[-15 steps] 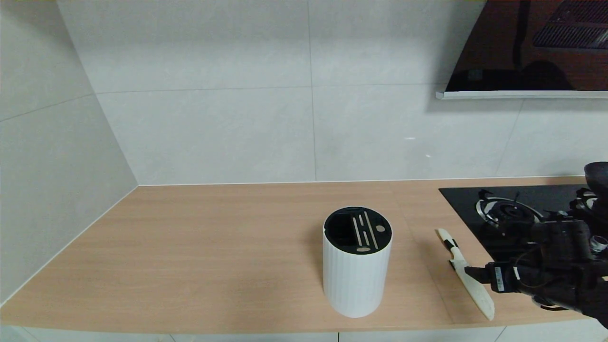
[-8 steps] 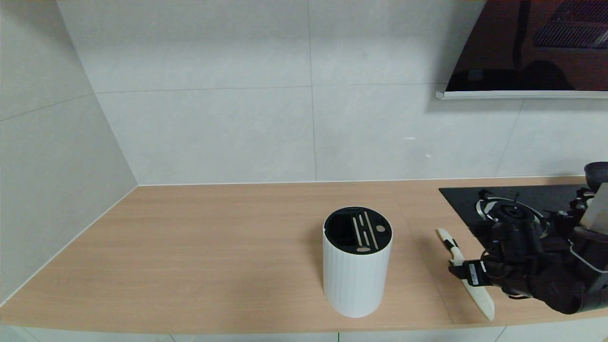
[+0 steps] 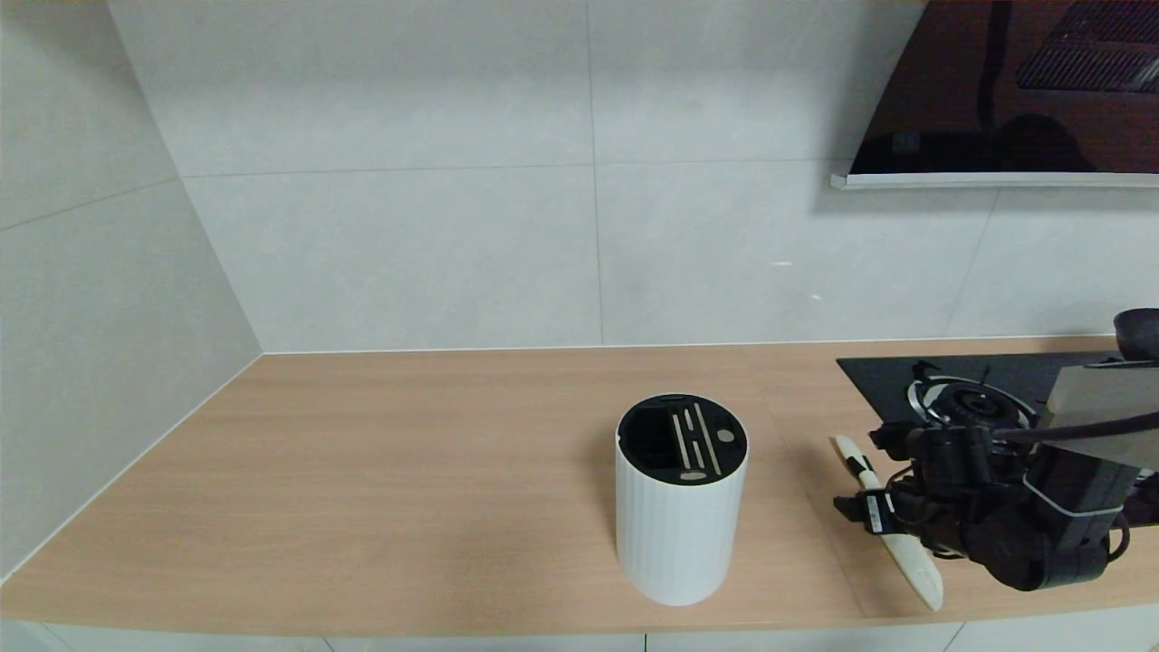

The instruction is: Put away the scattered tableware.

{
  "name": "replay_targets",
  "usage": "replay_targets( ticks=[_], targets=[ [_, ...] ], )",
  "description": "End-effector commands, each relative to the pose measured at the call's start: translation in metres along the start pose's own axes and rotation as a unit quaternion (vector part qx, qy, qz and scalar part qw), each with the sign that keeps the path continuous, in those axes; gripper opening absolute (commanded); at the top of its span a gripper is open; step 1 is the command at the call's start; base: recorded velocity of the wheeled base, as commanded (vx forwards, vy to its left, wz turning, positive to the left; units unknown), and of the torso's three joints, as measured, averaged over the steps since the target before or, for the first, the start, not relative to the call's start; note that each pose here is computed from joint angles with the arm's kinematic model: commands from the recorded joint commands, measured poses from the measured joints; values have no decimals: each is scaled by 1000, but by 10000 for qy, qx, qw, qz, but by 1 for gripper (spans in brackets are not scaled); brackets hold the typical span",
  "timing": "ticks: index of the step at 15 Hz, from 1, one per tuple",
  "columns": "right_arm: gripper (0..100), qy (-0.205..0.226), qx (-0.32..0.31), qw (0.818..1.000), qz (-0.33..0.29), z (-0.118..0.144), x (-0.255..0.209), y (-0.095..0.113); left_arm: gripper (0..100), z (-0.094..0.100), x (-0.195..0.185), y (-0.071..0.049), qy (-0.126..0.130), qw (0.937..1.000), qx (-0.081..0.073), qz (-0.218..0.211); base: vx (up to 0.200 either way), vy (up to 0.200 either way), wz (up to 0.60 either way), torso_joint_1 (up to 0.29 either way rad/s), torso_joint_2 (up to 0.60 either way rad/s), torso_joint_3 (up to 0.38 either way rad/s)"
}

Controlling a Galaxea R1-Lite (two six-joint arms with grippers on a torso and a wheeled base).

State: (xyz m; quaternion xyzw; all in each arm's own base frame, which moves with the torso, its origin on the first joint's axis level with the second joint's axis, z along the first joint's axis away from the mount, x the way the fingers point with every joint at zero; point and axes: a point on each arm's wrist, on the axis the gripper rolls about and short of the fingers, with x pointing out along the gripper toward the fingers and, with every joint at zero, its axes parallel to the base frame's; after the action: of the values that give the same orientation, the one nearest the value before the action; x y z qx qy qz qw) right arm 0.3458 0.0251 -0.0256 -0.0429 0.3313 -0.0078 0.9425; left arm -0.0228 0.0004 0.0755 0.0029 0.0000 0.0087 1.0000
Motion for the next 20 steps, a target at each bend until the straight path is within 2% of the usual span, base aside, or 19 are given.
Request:
replay_targets(
  ticks=[1, 4, 11, 17, 18, 20],
  targets=[
    [100, 38, 58, 10000, -71, -3, 8, -6, 100, 0, 0, 0, 8, 10000, 2, -3, 0, 0, 0, 0, 0, 0],
    [100, 73, 96, 9999, -96, -5, 12, -9, 100, 0, 0, 0, 8, 10000, 2, 5, 0, 0, 0, 0, 0, 0],
    [100, -154, 115, 9997, -134, -9, 22, -9, 100, 0, 0, 0, 8, 10000, 2, -3, 0, 0, 0, 0, 0, 0],
    [100, -119, 137, 9997, -175, -11, 22, -13, 100, 0, 0, 0, 8, 10000, 2, -3, 0, 0, 0, 0, 0, 0],
    [0, -112, 136, 9997, -174, -11, 22, -13, 100, 0, 0, 0, 8, 10000, 2, 5, 0, 0, 0, 0, 0, 0],
    [0, -104, 136, 9997, -174, -12, 22, -13, 100, 0, 0, 0, 8, 10000, 2, 5, 0, 0, 0, 0, 0, 0]
  ],
)
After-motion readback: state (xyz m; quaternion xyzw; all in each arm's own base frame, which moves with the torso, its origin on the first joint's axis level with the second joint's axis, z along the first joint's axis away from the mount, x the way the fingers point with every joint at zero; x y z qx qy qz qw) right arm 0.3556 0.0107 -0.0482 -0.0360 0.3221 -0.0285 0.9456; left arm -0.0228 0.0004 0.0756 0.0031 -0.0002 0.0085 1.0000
